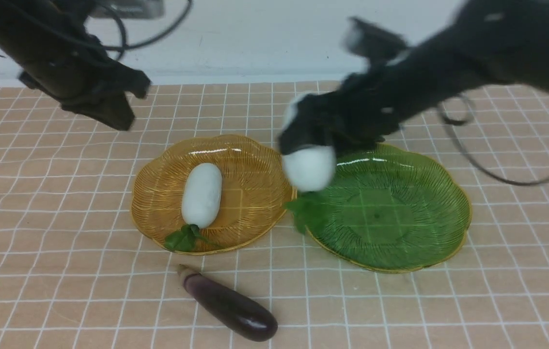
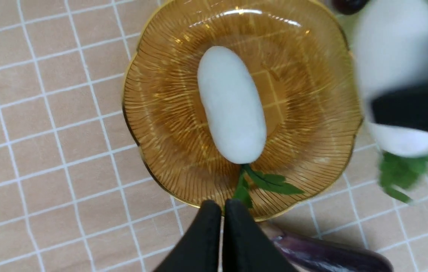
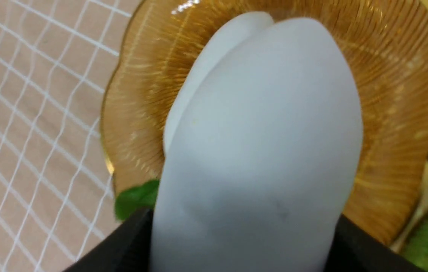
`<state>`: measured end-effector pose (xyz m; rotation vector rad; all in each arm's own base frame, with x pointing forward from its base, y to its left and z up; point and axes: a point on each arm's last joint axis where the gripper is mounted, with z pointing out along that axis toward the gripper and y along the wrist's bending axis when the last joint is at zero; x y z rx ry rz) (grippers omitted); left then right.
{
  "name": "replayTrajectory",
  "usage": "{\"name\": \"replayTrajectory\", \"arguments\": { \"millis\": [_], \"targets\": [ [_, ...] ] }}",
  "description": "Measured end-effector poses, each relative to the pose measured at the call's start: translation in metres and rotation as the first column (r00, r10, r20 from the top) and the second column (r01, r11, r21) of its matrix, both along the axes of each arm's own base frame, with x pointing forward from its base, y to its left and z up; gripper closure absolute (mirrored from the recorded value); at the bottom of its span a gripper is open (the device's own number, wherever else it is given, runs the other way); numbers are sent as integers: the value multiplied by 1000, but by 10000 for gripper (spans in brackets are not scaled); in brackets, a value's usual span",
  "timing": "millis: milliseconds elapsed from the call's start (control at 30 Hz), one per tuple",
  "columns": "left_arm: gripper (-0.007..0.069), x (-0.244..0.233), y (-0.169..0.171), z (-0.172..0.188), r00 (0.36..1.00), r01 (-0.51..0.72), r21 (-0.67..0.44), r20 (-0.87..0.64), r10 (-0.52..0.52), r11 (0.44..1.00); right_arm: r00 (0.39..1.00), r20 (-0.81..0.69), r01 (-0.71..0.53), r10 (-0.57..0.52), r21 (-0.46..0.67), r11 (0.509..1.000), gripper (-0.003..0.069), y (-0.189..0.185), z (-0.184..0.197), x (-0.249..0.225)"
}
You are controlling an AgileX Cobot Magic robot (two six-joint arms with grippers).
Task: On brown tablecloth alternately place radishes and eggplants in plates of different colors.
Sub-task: 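Place the white radish onto the plate beside the other radish with the right gripper, then place the eggplant on the green plate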
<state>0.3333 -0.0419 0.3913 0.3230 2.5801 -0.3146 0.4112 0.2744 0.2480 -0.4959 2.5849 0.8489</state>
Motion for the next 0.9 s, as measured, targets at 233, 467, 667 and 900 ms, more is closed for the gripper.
{"name": "replayTrajectory", "arguments": {
  "millis": [233,467,667,900],
  "targets": [
    [629,-46,-5,-21,993,-19,-94,-120,8,995,999,8,31,-31,2,1000,64,12,-10,20],
    [629,-69,-31,-57,961,23,-200,-266,-77,980,1000,-1,-25,25,-36,999,32,8,10,17],
    [629,-85,-78,-90,942,73,-222,-304,-140,972,996,86,36,-27,-107,994,249,-33,55,25],
    [629,-73,-100,-119,916,-114,-172,-399,37,979,979,174,134,-102,-183,974,620,-89,108,-4]
  ]
}}
